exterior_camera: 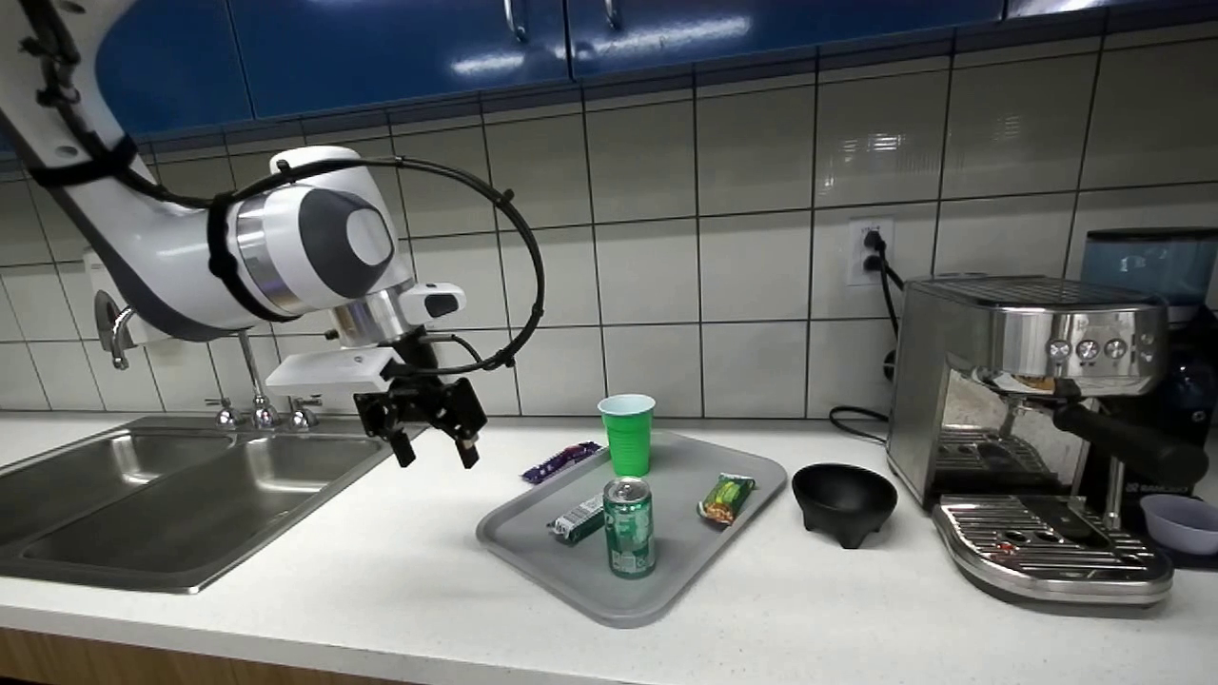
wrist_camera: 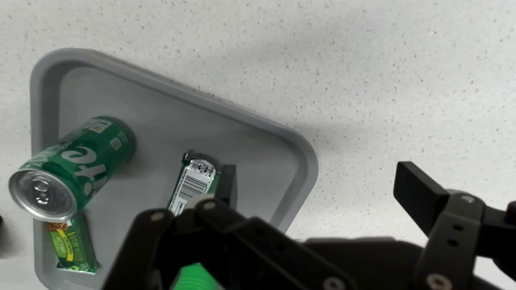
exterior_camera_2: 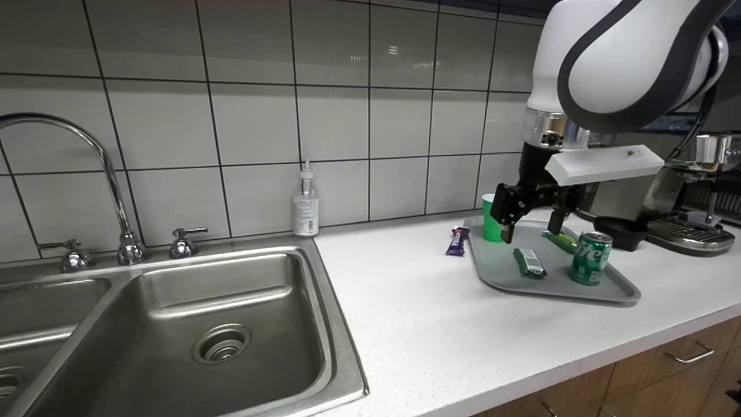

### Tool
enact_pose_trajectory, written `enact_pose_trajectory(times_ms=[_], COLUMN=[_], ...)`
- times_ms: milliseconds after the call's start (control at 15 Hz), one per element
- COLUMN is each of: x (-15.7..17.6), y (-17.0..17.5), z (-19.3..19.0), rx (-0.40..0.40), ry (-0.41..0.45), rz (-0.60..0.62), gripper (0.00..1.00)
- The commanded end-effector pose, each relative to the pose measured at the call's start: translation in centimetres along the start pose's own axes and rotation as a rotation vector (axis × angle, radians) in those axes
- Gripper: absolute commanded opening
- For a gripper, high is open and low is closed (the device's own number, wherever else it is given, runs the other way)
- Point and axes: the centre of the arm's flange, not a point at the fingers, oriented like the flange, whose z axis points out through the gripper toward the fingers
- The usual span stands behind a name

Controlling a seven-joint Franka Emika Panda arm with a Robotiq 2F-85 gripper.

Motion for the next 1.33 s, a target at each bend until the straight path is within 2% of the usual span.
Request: enact_pose_trajectory(times_ms=[0,600,733,800,1267], x=[-2.5,-4.0,-3.9,-3.2,-3.3], y=[0.7,-1.4,-1.6,-1.9,-1.8], z=[-3.2,-6.3,-6.1,-5.1,-5.2], rx=[0.030,0.075,0.053,0.067,0.062], ry=[-0.021,-0.020,-0.032,-0.020,-0.029], rz=[-0.032,-0.071,-0.072,-0.065,-0.065], gripper=[1.00,1.00,1.00,1.00,1.00])
